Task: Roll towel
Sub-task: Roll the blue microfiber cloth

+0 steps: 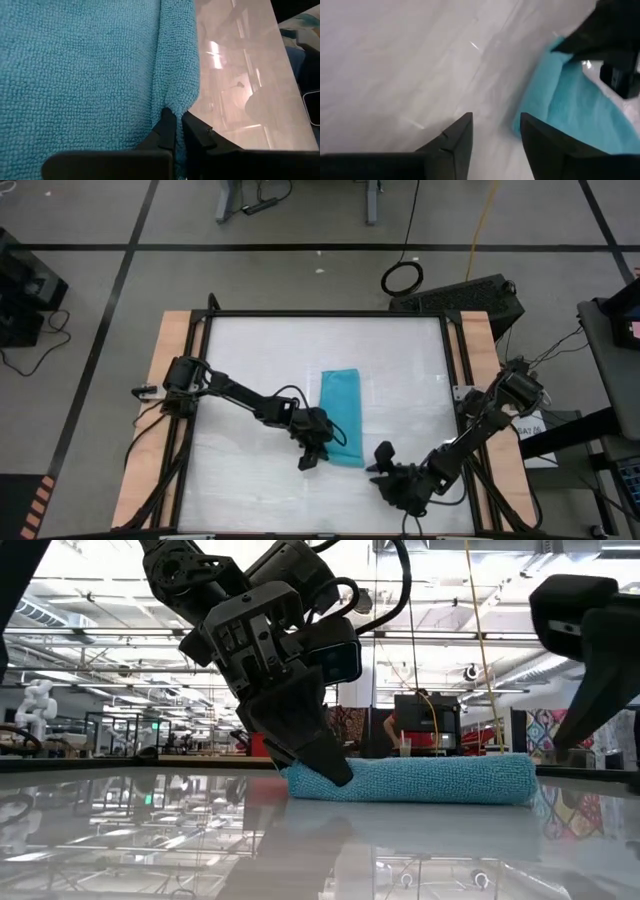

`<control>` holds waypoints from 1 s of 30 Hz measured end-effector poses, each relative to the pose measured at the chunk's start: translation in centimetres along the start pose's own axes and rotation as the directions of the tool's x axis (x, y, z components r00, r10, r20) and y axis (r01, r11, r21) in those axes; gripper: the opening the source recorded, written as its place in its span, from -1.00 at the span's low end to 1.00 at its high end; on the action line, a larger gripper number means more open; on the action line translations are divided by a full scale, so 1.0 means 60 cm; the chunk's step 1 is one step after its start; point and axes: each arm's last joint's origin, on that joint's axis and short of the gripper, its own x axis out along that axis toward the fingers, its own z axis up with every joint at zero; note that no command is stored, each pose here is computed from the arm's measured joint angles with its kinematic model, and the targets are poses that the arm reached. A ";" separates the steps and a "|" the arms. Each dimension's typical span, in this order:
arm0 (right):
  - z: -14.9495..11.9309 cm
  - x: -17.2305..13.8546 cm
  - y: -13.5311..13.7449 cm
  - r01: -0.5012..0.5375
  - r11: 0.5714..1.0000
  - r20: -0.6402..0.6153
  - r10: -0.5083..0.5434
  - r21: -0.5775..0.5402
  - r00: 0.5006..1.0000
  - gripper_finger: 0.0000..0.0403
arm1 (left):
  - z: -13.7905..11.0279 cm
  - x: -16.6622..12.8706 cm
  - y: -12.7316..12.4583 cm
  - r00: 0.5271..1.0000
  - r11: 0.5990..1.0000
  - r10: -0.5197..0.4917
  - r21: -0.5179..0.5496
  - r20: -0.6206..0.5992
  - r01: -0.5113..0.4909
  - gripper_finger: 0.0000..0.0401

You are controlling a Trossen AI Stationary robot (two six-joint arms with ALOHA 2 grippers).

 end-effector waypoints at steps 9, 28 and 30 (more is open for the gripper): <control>0.004 0.026 0.005 0.033 0.990 0.040 -0.027 -0.136 0.999 -0.32 | 0.001 0.000 0.001 1.000 1.000 0.011 0.001 0.009 -0.011 -0.93; -0.011 0.057 -0.034 0.074 0.987 -0.054 -0.082 -0.140 0.995 -0.33 | 0.001 0.000 0.001 1.000 1.000 0.006 0.007 0.008 -0.006 -0.93; -0.015 0.062 -0.041 0.064 0.991 -0.075 -0.073 -0.115 0.995 -0.33 | 0.001 0.000 0.001 1.000 1.000 0.005 0.007 0.008 -0.005 -0.93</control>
